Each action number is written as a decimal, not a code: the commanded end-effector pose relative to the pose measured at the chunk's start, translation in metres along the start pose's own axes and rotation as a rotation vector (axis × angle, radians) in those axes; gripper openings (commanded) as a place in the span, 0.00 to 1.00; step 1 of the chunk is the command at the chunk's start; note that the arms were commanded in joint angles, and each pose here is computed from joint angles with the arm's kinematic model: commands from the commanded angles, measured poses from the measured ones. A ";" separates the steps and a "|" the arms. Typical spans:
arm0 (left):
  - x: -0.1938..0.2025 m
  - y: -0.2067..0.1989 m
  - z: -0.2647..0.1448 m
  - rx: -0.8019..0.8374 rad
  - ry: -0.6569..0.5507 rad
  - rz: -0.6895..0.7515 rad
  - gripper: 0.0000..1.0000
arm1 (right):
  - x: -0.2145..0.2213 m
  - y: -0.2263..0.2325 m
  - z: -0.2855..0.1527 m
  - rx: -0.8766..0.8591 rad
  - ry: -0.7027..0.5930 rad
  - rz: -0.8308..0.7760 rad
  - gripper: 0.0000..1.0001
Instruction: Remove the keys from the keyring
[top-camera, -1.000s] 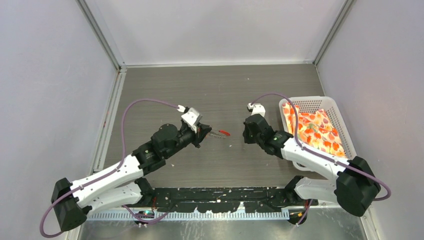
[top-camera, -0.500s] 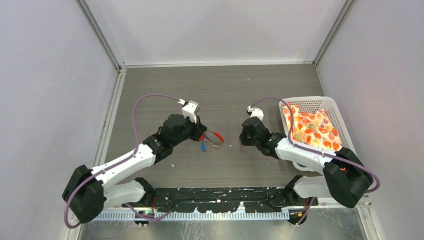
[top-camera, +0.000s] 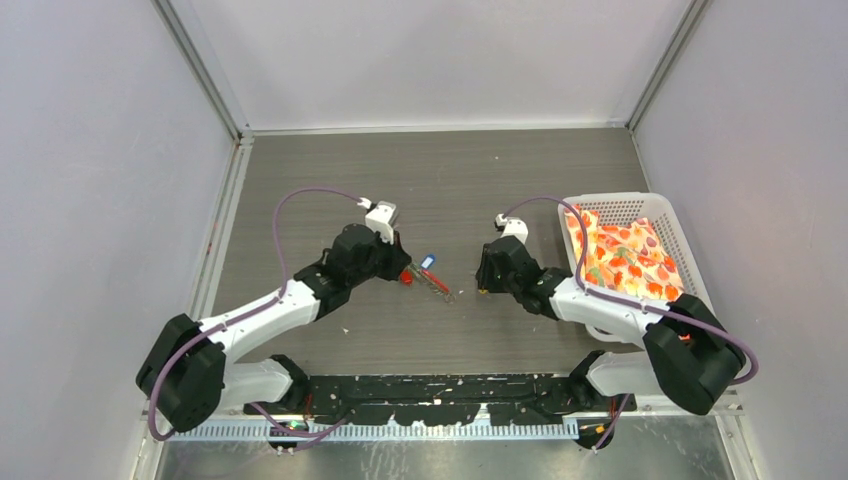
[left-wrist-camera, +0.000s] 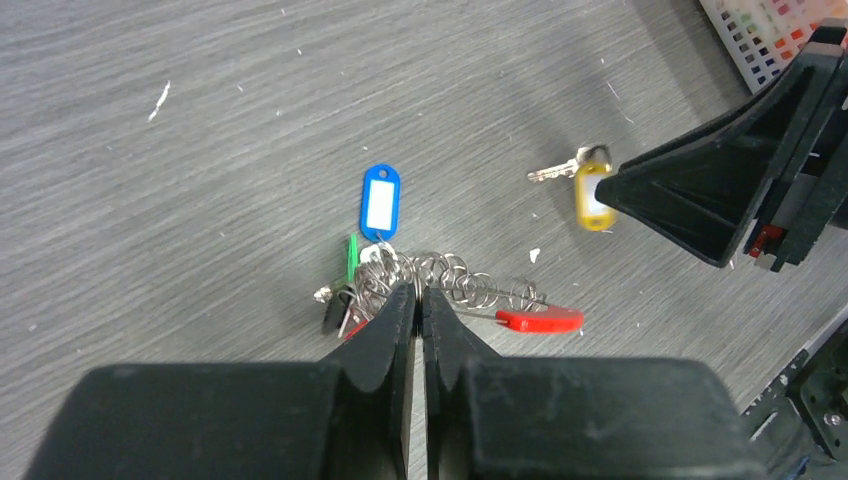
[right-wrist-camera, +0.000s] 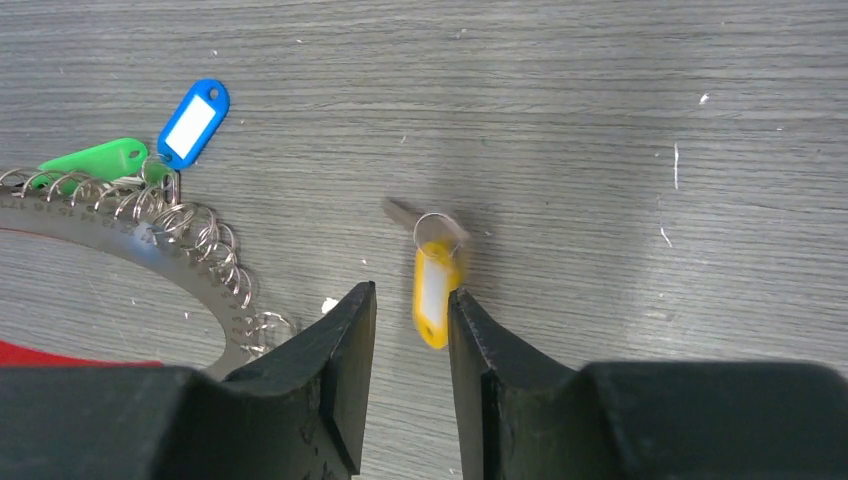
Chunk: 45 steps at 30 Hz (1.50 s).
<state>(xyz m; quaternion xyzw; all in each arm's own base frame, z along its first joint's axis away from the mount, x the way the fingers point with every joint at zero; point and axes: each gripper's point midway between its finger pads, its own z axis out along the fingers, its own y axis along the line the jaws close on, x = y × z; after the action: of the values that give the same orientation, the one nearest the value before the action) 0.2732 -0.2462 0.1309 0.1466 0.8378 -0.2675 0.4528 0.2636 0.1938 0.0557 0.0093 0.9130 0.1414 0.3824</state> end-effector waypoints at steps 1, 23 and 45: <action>-0.041 -0.004 0.000 0.005 -0.104 -0.018 0.06 | -0.022 0.002 -0.006 -0.003 -0.089 0.036 0.38; -0.114 -0.014 -0.086 -0.094 -0.134 -0.039 1.00 | -0.122 0.010 -0.102 -0.019 -0.350 0.150 1.00; -0.124 0.010 -0.104 -0.239 -0.147 0.009 1.00 | -0.133 -0.001 -0.152 -0.055 -0.415 0.165 1.00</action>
<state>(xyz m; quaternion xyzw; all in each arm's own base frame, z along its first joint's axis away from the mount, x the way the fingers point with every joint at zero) 0.2685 -0.1847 0.2662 0.0899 0.8364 -0.1849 0.5080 0.2493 0.1400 0.2340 0.1078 0.8149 0.1917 0.5363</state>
